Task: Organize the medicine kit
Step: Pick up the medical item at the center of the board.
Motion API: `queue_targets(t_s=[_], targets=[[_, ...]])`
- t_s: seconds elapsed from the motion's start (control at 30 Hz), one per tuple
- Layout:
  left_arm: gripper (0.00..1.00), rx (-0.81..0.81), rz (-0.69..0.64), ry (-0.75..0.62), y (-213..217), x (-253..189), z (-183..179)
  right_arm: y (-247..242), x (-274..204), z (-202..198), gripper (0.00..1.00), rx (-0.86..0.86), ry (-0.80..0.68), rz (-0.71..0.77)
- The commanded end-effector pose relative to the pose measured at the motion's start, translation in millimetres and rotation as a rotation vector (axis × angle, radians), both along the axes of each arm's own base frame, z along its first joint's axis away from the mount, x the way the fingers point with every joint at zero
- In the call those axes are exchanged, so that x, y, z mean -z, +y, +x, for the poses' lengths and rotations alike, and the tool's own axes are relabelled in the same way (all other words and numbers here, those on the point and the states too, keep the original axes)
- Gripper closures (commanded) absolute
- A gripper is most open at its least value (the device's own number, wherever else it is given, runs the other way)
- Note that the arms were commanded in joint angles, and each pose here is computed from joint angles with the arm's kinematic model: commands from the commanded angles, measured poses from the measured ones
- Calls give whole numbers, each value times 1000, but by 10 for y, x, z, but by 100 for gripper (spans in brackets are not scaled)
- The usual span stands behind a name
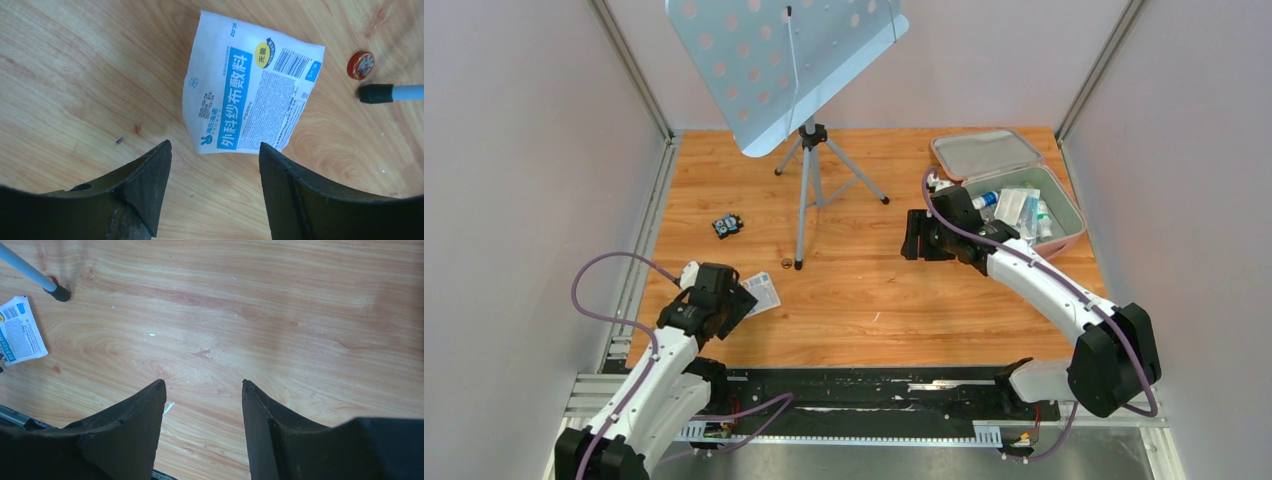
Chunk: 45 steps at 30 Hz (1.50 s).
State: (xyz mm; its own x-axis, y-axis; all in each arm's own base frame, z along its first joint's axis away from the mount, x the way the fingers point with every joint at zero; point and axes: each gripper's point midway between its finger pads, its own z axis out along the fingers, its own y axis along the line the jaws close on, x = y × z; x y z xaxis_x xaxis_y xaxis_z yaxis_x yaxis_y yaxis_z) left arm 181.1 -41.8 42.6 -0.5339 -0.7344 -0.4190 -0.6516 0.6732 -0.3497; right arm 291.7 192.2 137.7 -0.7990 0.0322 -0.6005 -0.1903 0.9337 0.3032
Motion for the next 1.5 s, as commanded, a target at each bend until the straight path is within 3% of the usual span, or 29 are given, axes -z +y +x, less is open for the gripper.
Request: queue_targets(t_s=[0.0,0.23,0.43,0.63,0.73,1.0,1.27,1.47], targets=[[29,-60,-27,-85,5,-4,229,58,-101,58,44,16,-37,42],[46,-58,-39,-99,-28,119,315,52,-127,57,44,22,-45,46],[68,-53,-40,-81,-30,169,271,58,-150,59,44,19,-49,49],[90,-7,11,-163,24,-192,350,144,-282,53,44,-4,-58,97],[99,116,18,-191,-85,-433,431,221,-332,38,44,-28,-51,131],[100,511,-17,-160,-476,-945,391,672,-700,-148,42,-192,-33,398],[100,803,-121,-237,-834,-1470,261,1004,-907,-397,33,-537,-31,516],[100,1016,-214,-270,-1067,-1672,88,1077,-930,-470,30,-671,-18,565]])
